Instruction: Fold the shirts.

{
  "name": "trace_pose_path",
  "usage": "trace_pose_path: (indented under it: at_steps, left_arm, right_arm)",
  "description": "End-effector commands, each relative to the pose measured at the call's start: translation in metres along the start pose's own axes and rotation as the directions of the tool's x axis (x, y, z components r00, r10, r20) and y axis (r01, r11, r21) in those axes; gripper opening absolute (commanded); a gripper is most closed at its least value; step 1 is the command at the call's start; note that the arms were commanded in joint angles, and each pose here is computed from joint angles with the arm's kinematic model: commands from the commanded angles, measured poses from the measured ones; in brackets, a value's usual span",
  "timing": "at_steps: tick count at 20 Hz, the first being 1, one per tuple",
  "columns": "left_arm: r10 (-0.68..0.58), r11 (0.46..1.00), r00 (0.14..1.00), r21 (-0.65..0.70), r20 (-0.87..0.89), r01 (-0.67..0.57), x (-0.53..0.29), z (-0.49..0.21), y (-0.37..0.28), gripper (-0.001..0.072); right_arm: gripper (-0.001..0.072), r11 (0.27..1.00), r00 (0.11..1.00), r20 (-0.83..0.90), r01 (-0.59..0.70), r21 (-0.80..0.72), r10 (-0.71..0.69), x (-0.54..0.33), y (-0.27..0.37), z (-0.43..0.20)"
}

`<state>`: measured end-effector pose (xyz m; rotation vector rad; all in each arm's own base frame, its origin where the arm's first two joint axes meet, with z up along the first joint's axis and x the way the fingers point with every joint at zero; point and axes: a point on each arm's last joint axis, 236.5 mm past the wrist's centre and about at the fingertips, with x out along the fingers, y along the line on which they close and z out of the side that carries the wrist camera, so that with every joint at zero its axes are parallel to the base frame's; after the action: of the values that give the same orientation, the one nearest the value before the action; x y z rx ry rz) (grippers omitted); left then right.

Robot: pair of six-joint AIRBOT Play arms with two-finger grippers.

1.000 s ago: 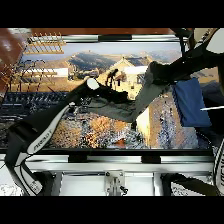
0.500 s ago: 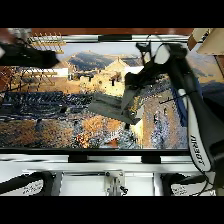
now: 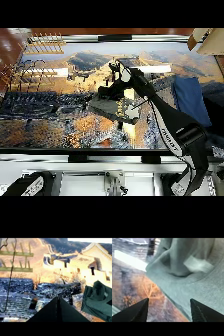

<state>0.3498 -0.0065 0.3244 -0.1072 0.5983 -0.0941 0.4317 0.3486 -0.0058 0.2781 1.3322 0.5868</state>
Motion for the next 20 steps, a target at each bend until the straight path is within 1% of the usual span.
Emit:
trace_pose_path:
  at_steps: [1, 3, 4, 5, 6, 7, 10, 14, 20]
  left_arm:
    - [0.011, 1.0, 0.999, -0.009, -0.045, -0.011, 0.003, -0.017, 0.005, 0.003]
    - [0.009, 1.0, 0.995, -0.023, -0.097, -0.012, 0.019, -0.035, 0.009, 0.003]
    - [0.008, 0.999, 0.992, -0.03, -0.126, -0.012, 0.027, -0.045, 0.011, 0.003]
    - [0.007, 0.999, 0.989, -0.037, -0.15, -0.013, 0.033, -0.053, 0.012, 0.003]
    - [0.006, 0.999, 0.985, -0.042, -0.173, -0.013, 0.039, -0.062, 0.014, 0.003]
    - [0.005, 0.999, 0.982, -0.047, -0.19, -0.014, 0.042, -0.068, 0.015, 0.003]
    - [0.004, 0.999, 0.978, -0.052, -0.21, -0.015, 0.047, -0.075, 0.016, 0.003]
    - [0.003, 0.998, 0.978, -0.06, -0.209, -0.016, 0.047, -0.075, 0.016, 0.003]
    - [0.003, 0.996, 0.978, -0.082, -0.208, -0.021, 0.047, -0.075, 0.015, 0.003]
  right_arm:
    - [0.0618, 0.993, 0.991, -0.059, 0.116, -0.025, -0.117, -0.037, -0.04, -0.01]
    - [0.0618, 0.952, 0.948, -0.086, 0.306, -0.023, -0.307, -0.091, -0.101, -0.015]
    - [0.0618, 0.923, 0.918, -0.106, 0.384, 0.002, -0.382, -0.118, -0.132, -0.019]
    - [0.0618, 0.899, 0.894, -0.133, 0.436, 0.038, -0.427, -0.138, -0.159, -0.023]
    - [0.0618, 0.886, 0.883, -0.173, 0.454, 0.087, -0.436, -0.15, -0.182, -0.031]
    - [0.0618, 0.885, 0.888, -0.217, 0.44, 0.152, -0.405, -0.151, -0.198, -0.043]
    - [0.0629, 0.901, 0.934, -0.288, 0.3, 0.312, -0.211, -0.11, -0.209, -0.078]
    - [0.0629, 0.9, 0.98, -0.196, 0.114, 0.421, -0.033, -0.053, -0.192, -0.084]
    - [0.0629, 0.853, 0.984, -0.17, 0.046, 0.52, 0.051, -0.022, -0.191, -0.088]
